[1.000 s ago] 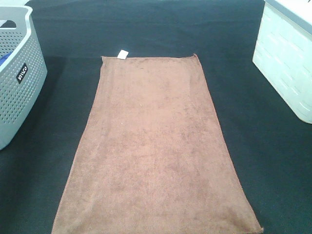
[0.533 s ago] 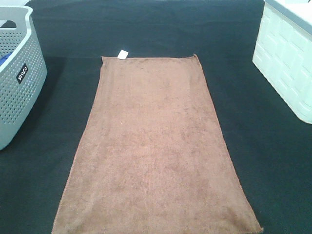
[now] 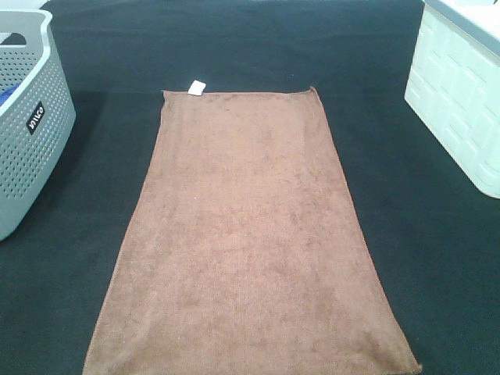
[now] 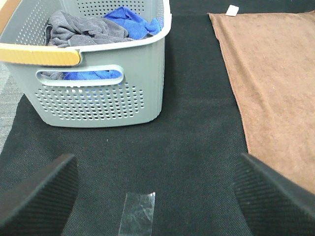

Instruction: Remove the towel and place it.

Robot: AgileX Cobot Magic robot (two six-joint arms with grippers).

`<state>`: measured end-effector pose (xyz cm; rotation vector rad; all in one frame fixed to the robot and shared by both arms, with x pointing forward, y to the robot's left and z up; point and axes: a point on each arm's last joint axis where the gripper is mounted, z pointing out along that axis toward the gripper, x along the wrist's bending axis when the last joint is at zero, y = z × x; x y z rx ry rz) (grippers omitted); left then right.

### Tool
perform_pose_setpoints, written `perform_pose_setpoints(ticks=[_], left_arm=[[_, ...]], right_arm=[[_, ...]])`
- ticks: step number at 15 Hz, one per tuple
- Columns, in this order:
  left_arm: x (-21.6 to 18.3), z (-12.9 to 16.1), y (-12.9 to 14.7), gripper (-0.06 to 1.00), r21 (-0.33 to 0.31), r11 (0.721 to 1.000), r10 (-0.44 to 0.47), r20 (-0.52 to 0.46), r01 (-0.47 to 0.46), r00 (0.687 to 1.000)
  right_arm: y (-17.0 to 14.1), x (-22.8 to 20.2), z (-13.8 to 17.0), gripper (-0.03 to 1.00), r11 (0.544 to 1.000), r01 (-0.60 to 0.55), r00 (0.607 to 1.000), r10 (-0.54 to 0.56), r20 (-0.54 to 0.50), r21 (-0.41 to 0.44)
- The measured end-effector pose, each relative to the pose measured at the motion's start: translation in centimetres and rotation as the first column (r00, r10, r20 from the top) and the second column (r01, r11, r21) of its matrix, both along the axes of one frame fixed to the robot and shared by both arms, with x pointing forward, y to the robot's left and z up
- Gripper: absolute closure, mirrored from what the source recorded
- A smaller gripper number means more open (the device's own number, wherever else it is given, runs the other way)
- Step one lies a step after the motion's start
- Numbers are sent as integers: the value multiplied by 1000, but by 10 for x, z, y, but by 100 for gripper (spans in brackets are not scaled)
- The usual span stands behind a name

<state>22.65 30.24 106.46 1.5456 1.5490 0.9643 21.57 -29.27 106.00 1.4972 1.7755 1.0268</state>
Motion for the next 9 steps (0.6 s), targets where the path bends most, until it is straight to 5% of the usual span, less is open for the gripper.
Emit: perform_pose_setpoints(ticks=[3, 9], left_arm=[[6, -10, 1, 13, 18, 1000, 1, 3, -1, 1000], [7, -13, 1, 13, 24, 1000, 4, 0, -4, 1000]], right_arm=[[1, 13, -4, 31, 999, -13, 996, 15, 88, -32], [1, 16, -7, 31, 999, -19, 995, 23, 97, -42]])
